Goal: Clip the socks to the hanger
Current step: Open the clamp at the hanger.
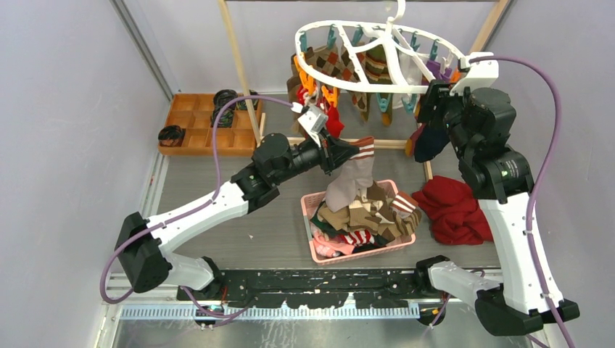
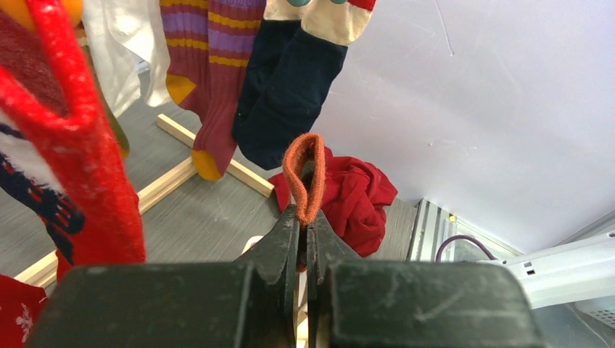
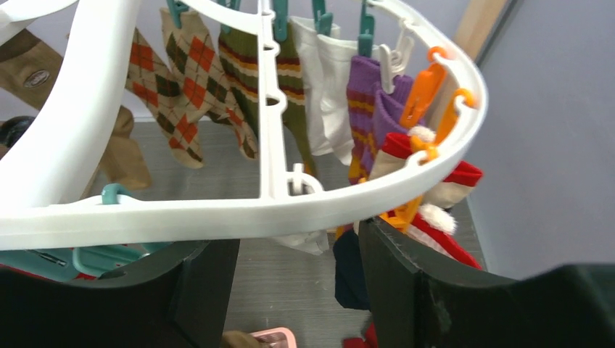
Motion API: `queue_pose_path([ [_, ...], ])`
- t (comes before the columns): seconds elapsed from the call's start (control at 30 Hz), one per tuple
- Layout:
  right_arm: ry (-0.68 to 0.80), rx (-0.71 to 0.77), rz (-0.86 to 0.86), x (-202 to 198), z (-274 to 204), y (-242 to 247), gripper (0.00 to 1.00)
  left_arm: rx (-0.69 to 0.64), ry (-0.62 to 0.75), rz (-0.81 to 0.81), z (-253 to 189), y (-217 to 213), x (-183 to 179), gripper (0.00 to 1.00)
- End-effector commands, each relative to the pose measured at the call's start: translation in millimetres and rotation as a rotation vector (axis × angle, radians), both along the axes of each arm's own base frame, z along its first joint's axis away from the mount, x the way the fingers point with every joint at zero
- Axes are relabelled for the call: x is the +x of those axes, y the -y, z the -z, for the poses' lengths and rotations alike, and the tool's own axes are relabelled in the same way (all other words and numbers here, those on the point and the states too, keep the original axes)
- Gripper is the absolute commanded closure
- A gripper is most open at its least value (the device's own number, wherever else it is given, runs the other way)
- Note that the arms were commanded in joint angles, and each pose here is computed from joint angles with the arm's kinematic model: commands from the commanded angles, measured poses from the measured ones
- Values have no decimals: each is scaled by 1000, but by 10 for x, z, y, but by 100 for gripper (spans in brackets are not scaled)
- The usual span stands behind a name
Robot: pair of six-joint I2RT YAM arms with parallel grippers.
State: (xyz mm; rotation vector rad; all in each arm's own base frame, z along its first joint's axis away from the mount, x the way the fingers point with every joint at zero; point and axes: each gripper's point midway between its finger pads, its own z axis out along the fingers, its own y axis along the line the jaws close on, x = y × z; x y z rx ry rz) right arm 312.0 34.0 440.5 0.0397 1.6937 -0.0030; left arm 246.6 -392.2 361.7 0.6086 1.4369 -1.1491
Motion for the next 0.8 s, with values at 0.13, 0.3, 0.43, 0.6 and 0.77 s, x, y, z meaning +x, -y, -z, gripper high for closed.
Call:
queue_pose_path([
  [0.13,47,41,-20,56,-228,-55,36,-81,83,-2,-363,-164,-86,100],
  [0.3,66,25,-35,118,-261,-85,37,-84,88,1,-386,-173,-83,100],
  [0.43,82,9,-42,142,-259,-93,37,-86,90,2,-395,-180,-79,100],
  [0.6,108,4,-37,155,-282,-82,38,-87,91,1,-401,-188,-72,100],
  [0.77,119,6,-28,179,-279,-72,39,-87,93,4,-404,-178,-65,100],
])
